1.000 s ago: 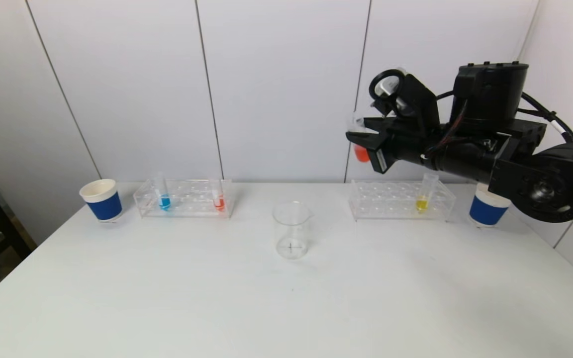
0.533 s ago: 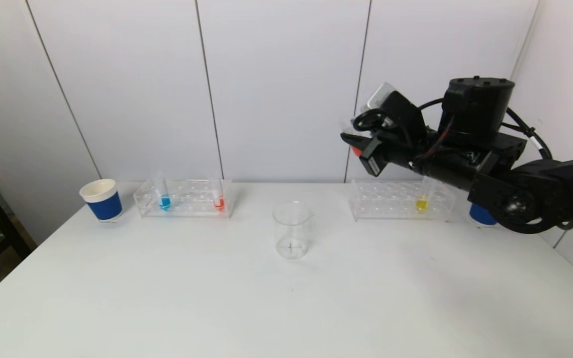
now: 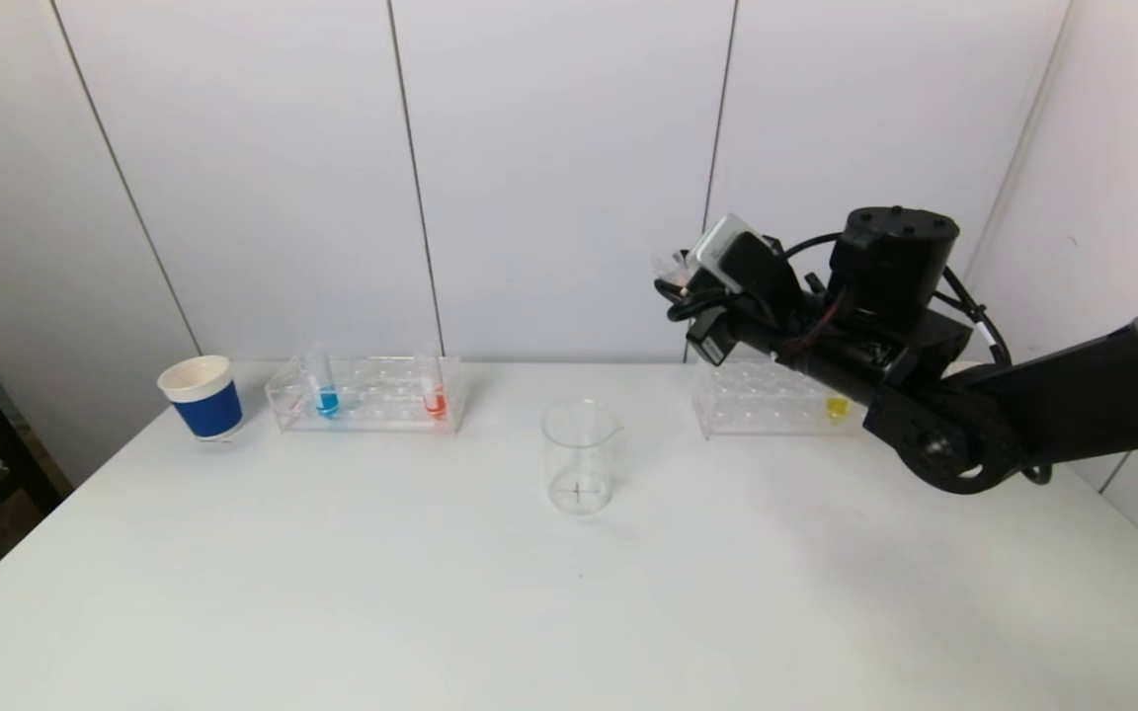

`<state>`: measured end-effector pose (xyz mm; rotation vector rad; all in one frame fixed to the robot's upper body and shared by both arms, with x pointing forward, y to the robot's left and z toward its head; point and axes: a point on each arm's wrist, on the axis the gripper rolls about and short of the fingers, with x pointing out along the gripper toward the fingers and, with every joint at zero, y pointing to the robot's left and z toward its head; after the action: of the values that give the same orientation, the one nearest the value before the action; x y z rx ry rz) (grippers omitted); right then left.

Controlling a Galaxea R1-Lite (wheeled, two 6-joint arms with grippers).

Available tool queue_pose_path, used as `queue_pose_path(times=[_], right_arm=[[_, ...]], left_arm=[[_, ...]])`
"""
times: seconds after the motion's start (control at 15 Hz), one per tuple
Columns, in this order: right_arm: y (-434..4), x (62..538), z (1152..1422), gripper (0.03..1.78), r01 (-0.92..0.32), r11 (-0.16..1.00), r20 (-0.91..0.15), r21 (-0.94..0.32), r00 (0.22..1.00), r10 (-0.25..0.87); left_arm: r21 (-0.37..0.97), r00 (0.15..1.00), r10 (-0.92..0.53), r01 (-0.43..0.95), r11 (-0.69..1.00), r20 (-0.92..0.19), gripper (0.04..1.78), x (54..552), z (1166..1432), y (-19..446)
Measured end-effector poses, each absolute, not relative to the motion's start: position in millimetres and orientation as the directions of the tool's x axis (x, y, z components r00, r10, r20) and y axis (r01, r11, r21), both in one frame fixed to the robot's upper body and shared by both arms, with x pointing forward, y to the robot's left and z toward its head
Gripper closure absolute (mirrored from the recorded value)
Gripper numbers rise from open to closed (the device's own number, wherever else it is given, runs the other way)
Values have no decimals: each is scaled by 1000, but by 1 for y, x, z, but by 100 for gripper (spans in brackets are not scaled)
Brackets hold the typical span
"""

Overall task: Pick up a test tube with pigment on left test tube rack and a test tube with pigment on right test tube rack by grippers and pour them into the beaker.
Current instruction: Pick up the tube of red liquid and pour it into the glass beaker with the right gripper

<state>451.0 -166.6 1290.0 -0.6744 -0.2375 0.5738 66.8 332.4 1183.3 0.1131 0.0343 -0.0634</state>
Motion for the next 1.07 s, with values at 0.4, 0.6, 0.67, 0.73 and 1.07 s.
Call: queue_pose_path(times=[0.4,0.6,0.67,0.73,1.07], right_arm=[[-163,454,1281,134,-415,592,3,-691,817,576],[-158,451,1280,134,-388,580,34,-717,810,585],[-157,450,1279,134,-376,572,44,-729,808,588],[-155,450,1278,134,-362,564,56,-742,805,590],[-147,450,1269,134,-345,539,66,-768,795,603]], left_arm=[[112,997,-61,65,992,-38,6,67,1183,332],[112,997,-62,66,991,-38,6,67,1183,332],[112,997,-61,65,992,-38,6,67,1183,332],[112,997,-61,65,992,-38,6,67,1183,332],[112,997,-60,64,992,-38,6,67,1183,332]])
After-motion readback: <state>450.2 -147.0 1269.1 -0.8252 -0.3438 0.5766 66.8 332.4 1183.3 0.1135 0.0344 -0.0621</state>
